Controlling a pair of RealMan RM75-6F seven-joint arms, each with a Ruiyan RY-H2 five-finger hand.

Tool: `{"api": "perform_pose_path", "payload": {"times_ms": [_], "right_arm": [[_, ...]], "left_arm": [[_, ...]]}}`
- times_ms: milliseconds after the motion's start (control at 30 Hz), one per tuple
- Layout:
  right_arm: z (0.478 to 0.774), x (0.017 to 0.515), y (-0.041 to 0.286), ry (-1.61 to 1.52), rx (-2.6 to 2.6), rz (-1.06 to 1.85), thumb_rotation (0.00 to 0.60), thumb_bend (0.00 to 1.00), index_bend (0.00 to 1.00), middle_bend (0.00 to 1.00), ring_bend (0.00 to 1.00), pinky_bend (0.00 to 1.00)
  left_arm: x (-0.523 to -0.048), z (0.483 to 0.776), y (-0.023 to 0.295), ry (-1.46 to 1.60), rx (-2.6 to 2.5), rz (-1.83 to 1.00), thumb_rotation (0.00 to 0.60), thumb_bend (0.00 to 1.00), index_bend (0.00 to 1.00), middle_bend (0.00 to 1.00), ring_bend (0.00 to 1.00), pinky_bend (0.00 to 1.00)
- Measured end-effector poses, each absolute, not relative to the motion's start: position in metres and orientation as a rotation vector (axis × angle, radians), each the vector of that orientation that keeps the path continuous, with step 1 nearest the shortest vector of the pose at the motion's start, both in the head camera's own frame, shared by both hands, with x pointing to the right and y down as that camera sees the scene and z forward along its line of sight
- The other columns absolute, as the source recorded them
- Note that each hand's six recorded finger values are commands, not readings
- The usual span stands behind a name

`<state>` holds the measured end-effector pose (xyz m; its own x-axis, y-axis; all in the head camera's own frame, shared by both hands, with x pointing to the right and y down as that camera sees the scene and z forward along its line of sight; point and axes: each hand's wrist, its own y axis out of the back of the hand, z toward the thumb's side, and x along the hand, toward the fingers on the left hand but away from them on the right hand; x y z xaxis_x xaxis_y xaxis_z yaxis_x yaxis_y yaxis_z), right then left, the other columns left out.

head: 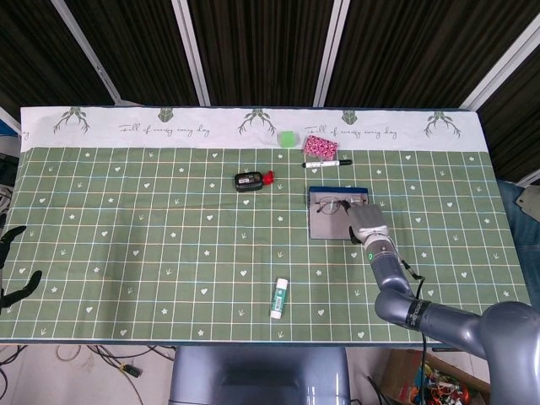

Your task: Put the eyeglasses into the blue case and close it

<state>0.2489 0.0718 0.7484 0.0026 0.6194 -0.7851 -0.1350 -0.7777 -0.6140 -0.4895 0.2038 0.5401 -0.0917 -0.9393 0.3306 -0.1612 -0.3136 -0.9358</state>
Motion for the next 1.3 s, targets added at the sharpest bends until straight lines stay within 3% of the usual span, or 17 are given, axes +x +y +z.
{"api": "perform_pose_path", "payload": {"times_ms": [1300], "right_arm": [[0.750,0.245,0.051,-0.534,-1.709,1.849,0.600,0.69,0.11,0.82,0.77,0.68]], "left_arm": [[-0.490,0.540,0.204,1.237,-1.509,-1.473,0.600,0.26,0.17,0.00,0.00,0.00]]}}
